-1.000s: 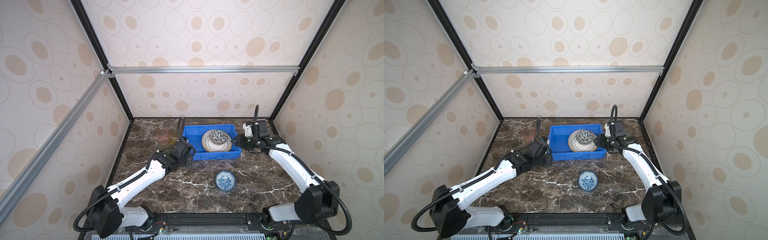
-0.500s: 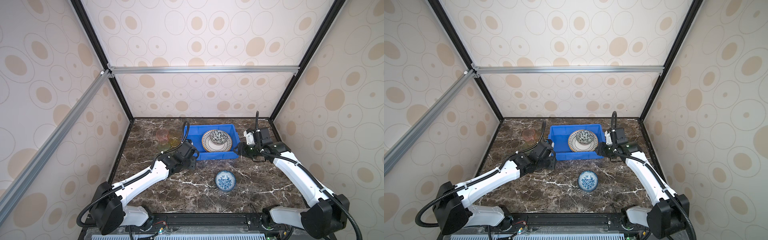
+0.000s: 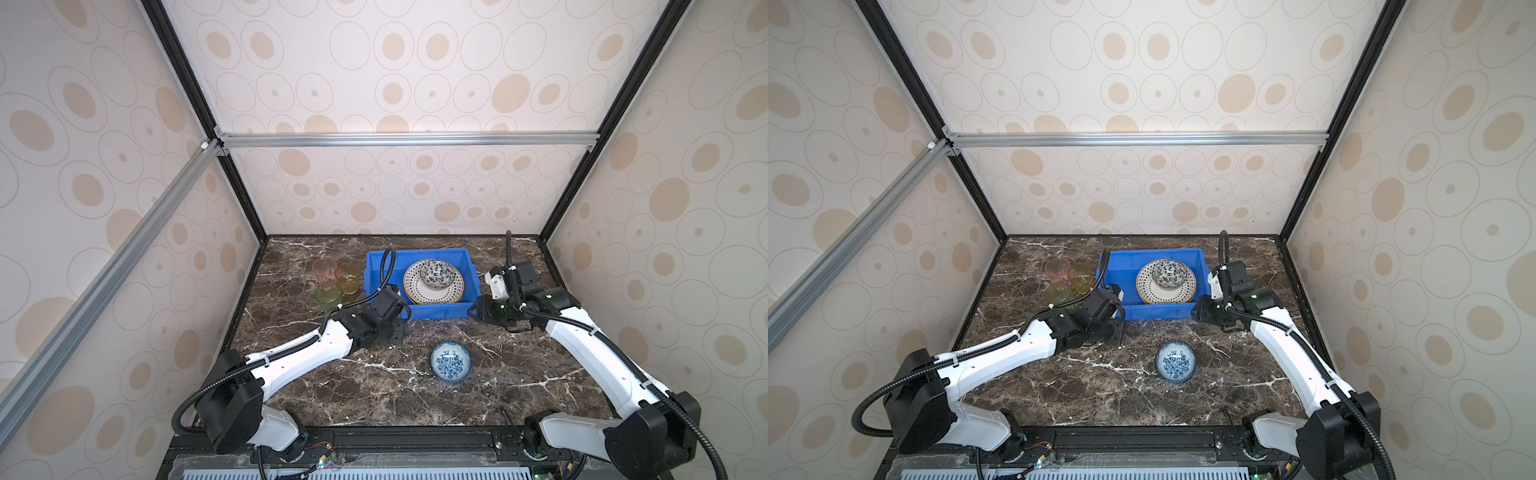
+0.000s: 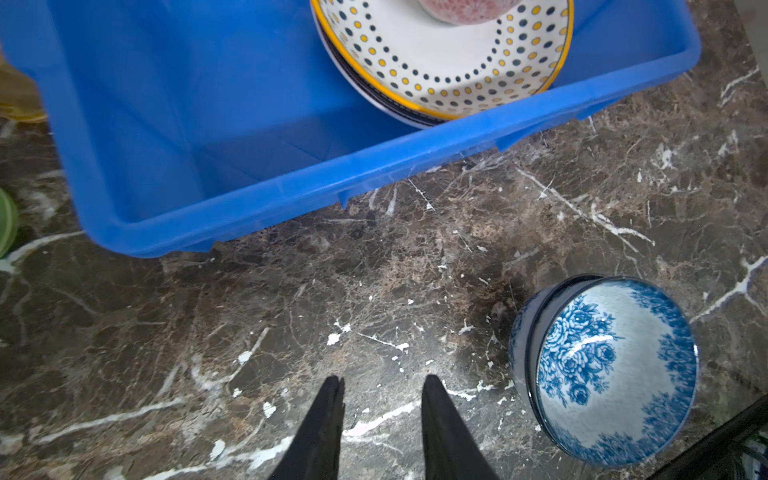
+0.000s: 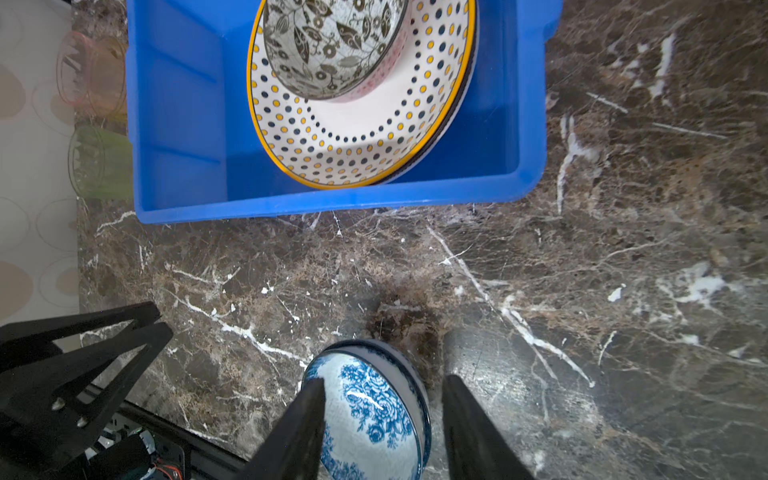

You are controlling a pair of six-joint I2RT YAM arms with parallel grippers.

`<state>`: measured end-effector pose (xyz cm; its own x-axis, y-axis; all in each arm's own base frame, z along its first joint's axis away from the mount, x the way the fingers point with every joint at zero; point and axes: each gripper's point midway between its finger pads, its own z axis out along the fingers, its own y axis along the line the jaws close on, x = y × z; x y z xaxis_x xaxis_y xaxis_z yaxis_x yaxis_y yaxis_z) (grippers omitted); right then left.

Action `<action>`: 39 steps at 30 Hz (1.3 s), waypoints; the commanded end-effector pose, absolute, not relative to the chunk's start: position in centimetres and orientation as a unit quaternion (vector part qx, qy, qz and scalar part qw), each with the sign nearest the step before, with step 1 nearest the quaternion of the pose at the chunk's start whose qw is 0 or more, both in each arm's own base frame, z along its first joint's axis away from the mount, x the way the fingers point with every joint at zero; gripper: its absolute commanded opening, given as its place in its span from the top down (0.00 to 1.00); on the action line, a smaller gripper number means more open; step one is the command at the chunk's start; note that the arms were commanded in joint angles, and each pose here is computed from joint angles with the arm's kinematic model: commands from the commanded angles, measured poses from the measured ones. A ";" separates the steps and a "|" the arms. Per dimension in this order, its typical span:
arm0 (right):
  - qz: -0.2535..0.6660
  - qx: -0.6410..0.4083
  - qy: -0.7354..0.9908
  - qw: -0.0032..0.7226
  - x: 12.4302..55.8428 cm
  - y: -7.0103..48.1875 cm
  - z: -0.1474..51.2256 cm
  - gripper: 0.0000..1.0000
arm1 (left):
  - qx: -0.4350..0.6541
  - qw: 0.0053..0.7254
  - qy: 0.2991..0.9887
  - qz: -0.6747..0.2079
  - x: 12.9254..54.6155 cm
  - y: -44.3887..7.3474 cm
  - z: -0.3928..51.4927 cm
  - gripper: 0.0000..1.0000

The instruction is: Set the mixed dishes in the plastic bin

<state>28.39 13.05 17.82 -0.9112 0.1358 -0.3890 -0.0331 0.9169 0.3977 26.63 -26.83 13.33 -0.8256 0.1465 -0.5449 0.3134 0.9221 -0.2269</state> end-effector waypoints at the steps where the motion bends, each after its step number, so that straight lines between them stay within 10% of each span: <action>1: 0.191 0.010 0.963 0.189 26.9 13.0 17.2 0.52 | 0.143 0.281 0.930 -0.191 26.7 -29.7 14.9 0.67; 39: 0.164 0.004 0.967 0.192 26.2 12.0 17.3 0.53 | 0.275 0.215 0.918 -0.188 22.6 -38.3 10.6 0.67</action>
